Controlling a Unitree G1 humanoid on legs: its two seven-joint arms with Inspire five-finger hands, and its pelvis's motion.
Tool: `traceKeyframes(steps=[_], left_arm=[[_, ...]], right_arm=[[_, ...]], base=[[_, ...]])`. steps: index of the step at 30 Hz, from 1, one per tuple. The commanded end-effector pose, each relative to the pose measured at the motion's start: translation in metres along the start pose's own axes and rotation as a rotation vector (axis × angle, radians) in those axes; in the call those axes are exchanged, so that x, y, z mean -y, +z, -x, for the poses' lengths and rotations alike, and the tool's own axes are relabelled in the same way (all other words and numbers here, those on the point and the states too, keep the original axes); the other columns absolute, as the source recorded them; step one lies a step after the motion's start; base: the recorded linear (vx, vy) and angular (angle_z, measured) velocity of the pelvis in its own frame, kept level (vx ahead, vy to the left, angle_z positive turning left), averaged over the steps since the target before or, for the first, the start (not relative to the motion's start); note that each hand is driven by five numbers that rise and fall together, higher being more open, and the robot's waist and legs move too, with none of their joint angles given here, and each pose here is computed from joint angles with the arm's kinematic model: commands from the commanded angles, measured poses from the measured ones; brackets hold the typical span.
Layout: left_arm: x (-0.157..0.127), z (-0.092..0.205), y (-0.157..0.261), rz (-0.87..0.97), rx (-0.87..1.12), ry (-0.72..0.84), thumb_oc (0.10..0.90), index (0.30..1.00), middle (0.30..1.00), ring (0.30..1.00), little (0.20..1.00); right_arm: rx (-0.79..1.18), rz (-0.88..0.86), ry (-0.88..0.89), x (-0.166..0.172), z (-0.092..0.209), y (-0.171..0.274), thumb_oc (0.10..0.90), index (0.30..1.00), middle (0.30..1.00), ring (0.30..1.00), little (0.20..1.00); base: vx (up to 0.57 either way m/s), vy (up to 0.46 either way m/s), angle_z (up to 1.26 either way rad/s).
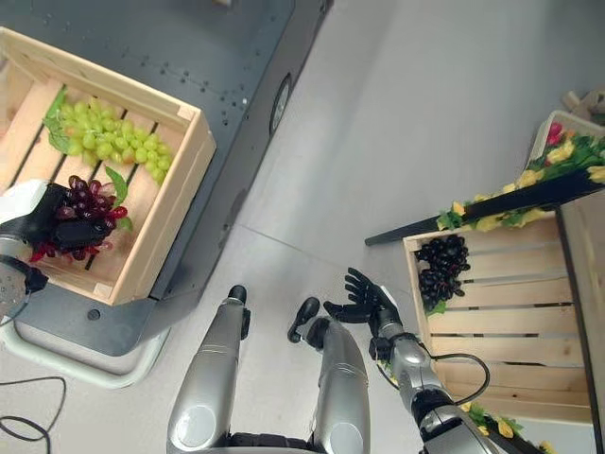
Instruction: Pick up the fruits from the basket on one side to the basket on the other side
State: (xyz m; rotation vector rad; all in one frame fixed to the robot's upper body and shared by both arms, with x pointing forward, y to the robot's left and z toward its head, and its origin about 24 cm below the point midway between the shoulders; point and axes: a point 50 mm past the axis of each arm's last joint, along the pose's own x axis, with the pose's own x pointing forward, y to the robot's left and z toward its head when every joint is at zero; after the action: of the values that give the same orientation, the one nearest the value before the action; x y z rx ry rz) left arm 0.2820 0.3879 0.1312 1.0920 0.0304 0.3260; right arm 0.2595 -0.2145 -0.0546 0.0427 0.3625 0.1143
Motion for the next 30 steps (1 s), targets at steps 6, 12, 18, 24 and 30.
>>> traceKeyframes(steps=[6,12,18,24,30], left_arm=[[-0.049,0.013,-0.003,0.482,0.069,0.407,0.4,0.3,0.3,0.3,0.3],[-0.037,0.03,-0.003,0.711,0.128,0.488,0.4,0.3,0.3,0.3,0.3],[-0.031,0.035,0.013,0.865,0.215,0.465,0.4,0.3,0.3,0.3,0.3],[-0.027,0.028,0.038,1.028,0.308,0.307,0.4,0.3,0.3,0.3,0.3],[-0.025,0.018,0.078,1.127,0.444,0.119,0.4,0.3,0.3,0.3,0.3]], right_arm=[[0.125,-0.034,0.03,0.001,0.011,0.017,0.8,0.9,0.9,0.9,0.9],[0.223,0.038,0.146,-0.034,0.017,0.031,0.8,0.9,0.9,0.9,0.9],[0.331,0.072,0.267,-0.052,0.024,0.052,0.8,0.9,0.9,0.9,0.9],[0.414,0.062,0.343,-0.069,0.027,0.076,0.8,0.9,0.9,0.9,0.9],[0.531,0.076,0.449,-0.082,0.028,0.115,0.8,0.9,0.9,0.9,0.9]], base=[[0.04,-0.024,-0.13],[0.09,-0.013,-0.06],[0.06,-0.021,-0.08],[0.06,-0.051,-0.06],[0.02,-0.069,0.0]])
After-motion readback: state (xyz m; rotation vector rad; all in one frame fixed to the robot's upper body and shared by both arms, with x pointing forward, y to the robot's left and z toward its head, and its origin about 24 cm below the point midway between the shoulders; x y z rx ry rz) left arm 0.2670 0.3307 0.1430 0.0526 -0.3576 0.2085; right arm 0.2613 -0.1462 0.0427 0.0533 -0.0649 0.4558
